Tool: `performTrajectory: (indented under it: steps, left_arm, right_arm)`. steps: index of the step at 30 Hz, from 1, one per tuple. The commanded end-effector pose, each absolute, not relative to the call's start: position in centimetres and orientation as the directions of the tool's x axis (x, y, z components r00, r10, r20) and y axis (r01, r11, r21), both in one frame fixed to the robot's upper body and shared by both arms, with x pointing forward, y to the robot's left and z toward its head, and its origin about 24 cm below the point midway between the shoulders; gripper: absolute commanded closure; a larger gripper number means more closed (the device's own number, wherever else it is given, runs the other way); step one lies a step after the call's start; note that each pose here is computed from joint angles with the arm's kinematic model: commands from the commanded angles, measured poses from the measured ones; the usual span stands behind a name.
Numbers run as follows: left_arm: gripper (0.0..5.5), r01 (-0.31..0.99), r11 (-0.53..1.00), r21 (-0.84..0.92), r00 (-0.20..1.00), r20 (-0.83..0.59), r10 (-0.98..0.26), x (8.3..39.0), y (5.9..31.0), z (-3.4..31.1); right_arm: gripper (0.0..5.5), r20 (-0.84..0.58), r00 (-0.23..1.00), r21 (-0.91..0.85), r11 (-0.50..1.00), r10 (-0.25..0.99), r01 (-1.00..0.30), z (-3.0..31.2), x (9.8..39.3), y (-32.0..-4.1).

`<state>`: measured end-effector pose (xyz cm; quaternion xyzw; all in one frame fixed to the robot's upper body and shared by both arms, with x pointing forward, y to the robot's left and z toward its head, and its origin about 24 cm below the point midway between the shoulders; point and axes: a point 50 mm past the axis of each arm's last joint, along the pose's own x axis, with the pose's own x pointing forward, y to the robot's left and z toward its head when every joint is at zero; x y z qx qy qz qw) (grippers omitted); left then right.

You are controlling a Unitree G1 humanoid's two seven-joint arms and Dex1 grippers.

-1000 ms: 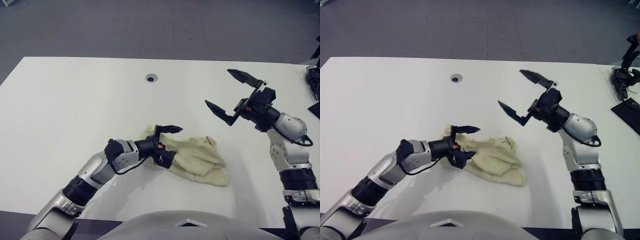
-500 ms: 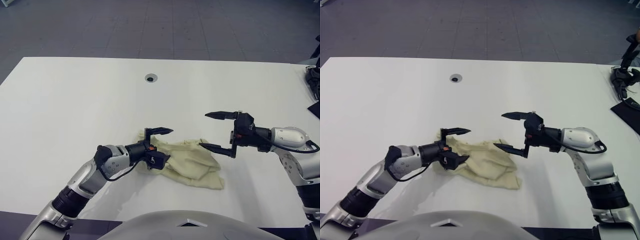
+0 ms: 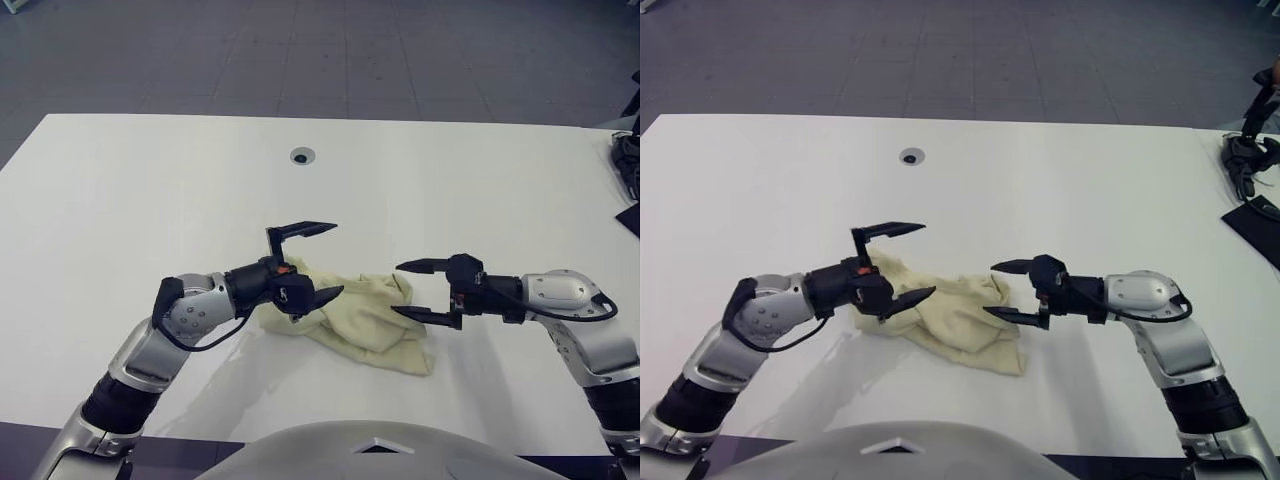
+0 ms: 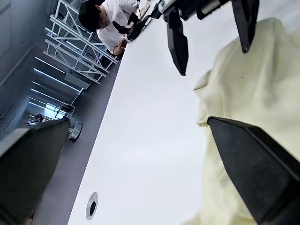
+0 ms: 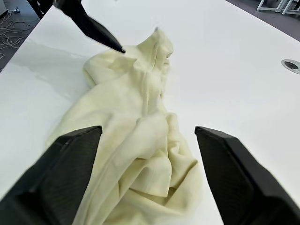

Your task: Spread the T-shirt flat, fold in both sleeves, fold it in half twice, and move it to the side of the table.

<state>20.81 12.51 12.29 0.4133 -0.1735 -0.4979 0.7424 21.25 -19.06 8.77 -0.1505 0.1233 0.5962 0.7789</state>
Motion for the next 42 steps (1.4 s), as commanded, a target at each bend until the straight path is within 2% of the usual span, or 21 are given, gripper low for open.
performTrajectory:
  steps: [1, 5, 17, 21, 26, 30, 34, 37, 42]
  left_arm:
    - [0.10, 0.555, 0.193, 0.809, 0.482, -0.124, -0.867, 21.2, 13.5, 13.6]
    - [0.10, 0.499, 0.229, 0.836, 0.536, -0.090, -0.840, 21.7, 14.2, 14.1]
    - [0.10, 0.489, 0.213, 0.846, 0.556, -0.113, -0.824, 22.4, 14.3, 13.4]
    - [0.10, 0.477, 0.209, 0.853, 0.569, -0.118, -0.814, 22.8, 14.5, 13.2]
    - [0.10, 0.449, 0.228, 0.864, 0.582, -0.090, -0.808, 23.4, 14.7, 13.5]
    - [0.10, 0.412, 0.427, 0.805, 0.611, 0.103, -0.785, 24.3, 15.9, 16.3]
    - [0.10, 0.299, 0.642, 0.706, 0.692, 0.303, -0.655, 26.6, 18.5, 19.7]
    - [0.10, 0.243, 0.728, 0.642, 0.708, 0.395, -0.585, 27.6, 19.5, 21.7]
    - [0.10, 0.221, 0.796, 0.564, 0.704, 0.472, -0.530, 28.2, 19.6, 23.2]
  right_arm:
    - [2.64, -0.388, 0.262, -0.120, 0.234, 0.884, -0.965, 8.6, 21.6, -18.4]
    - [3.31, -0.407, 0.277, -0.127, 0.246, 0.870, -0.961, 7.9, 22.0, -18.2]
    - [5.42, -0.413, 0.259, -0.124, 0.228, 0.873, -0.966, 7.6, 22.3, -17.2]
    - [5.48, -0.413, 0.259, -0.142, 0.219, 0.873, -0.965, 7.7, 22.3, -17.2]
    - [5.48, -0.339, 0.299, -0.261, 0.217, 0.892, -0.941, 10.1, 23.1, -17.0]
    - [5.48, -0.279, 0.366, -0.421, 0.229, 0.888, -0.878, 13.0, 24.4, -17.6]
    - [5.48, -0.163, 0.463, -0.571, 0.299, 0.871, -0.764, 16.6, 26.4, -18.3]
    - [5.48, -0.081, 0.449, -0.655, 0.292, 0.890, -0.697, 19.2, 26.6, -17.9]
    - [5.48, -0.021, 0.428, -0.775, 0.256, 0.904, -0.577, 22.0, 26.3, -17.3]
